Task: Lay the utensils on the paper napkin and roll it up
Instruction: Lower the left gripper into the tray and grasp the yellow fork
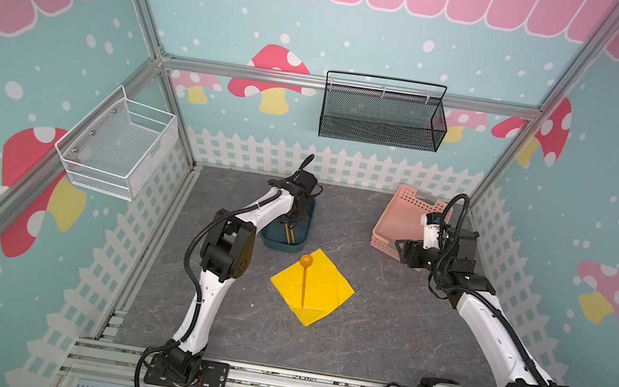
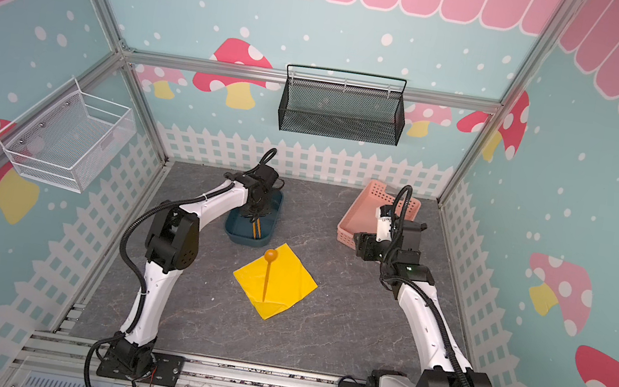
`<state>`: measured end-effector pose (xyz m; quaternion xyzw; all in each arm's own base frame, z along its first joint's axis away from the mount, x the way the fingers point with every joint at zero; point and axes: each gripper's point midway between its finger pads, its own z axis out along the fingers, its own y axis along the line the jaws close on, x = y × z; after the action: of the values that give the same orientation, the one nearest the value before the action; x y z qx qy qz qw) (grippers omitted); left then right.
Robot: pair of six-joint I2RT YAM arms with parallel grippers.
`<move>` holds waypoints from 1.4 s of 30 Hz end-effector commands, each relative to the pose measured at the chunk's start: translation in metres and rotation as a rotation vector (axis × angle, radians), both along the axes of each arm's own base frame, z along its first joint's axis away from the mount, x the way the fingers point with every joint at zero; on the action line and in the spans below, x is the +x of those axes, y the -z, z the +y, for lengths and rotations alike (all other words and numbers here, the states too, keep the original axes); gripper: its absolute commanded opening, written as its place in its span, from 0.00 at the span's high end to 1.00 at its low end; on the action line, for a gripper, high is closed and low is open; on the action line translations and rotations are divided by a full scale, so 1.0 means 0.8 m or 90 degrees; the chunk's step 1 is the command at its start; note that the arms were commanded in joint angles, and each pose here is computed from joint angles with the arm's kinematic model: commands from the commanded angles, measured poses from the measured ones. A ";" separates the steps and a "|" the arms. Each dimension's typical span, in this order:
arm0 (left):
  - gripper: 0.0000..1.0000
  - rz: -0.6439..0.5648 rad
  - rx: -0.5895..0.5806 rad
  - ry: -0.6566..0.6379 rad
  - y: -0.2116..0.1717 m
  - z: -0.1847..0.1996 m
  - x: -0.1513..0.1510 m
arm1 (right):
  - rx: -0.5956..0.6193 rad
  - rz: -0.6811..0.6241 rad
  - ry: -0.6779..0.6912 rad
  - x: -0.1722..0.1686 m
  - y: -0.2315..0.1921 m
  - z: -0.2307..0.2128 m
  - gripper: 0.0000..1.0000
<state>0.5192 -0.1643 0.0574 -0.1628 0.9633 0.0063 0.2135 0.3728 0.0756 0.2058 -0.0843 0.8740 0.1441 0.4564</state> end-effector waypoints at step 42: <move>0.83 0.142 -0.002 0.016 0.081 -0.010 -0.044 | -0.016 0.001 -0.012 0.005 0.000 0.002 0.27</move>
<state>0.5132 -0.1735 0.0221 -0.1540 0.9741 0.0044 0.1657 0.3743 0.0756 0.1977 -0.0862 0.8800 0.1421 0.4449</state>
